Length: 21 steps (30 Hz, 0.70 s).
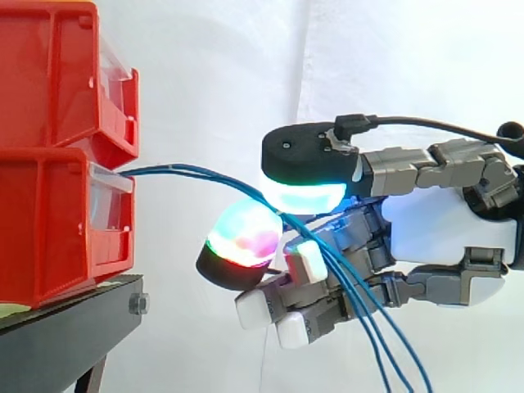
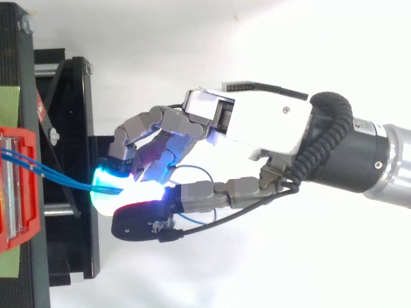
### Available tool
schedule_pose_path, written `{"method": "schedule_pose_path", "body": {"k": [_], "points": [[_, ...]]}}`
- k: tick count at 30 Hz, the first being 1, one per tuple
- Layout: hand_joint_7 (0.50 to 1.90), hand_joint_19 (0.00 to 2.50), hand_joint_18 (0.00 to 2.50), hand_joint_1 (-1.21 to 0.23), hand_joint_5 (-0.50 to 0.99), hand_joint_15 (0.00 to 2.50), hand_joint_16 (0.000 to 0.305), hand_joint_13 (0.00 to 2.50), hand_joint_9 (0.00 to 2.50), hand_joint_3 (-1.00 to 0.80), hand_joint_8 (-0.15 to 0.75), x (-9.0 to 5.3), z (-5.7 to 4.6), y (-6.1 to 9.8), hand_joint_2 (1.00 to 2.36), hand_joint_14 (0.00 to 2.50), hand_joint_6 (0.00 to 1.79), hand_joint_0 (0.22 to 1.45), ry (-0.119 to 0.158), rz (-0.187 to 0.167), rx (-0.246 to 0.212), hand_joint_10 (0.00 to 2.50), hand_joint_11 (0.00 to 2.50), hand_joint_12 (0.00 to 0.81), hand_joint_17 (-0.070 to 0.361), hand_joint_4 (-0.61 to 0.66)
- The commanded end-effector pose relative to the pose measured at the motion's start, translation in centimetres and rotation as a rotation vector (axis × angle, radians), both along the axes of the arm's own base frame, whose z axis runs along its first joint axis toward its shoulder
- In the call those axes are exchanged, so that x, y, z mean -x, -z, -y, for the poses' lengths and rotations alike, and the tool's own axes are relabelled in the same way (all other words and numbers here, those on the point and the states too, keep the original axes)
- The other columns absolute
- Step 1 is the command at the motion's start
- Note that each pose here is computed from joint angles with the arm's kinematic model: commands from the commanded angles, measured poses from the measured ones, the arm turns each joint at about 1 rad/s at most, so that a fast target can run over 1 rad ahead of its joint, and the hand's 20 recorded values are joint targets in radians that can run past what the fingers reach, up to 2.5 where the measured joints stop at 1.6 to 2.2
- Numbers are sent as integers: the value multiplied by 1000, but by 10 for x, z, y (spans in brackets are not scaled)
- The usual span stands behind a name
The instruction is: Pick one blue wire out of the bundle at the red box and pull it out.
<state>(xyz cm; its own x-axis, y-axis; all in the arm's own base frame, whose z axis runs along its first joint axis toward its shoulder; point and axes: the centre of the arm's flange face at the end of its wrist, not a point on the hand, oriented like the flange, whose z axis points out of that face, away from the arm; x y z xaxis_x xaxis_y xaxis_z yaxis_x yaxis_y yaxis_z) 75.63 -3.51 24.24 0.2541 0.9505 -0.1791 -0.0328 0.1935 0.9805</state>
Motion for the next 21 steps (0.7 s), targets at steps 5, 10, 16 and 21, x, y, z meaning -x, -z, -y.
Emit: {"method": "schedule_pose_path", "body": {"k": [5,10,16,21], "points": [[717,528,523,-829,-157,443,59,707,1015,-111,301,0,4,0,1023,20,822,658,2,0,0,29,807,394,133,293],[899,525,592,-764,-117,405,71,742,1062,-68,331,0,6,0,1011,16,775,584,2,-1,1,23,613,435,160,362],[895,526,609,-741,-121,409,75,763,1064,27,349,0,8,0,1002,16,784,607,2,-1,1,25,629,455,168,328],[777,511,583,-786,-136,416,70,744,1038,24,333,0,8,0,1007,17,817,635,0,1,1,24,672,437,159,332]]}}
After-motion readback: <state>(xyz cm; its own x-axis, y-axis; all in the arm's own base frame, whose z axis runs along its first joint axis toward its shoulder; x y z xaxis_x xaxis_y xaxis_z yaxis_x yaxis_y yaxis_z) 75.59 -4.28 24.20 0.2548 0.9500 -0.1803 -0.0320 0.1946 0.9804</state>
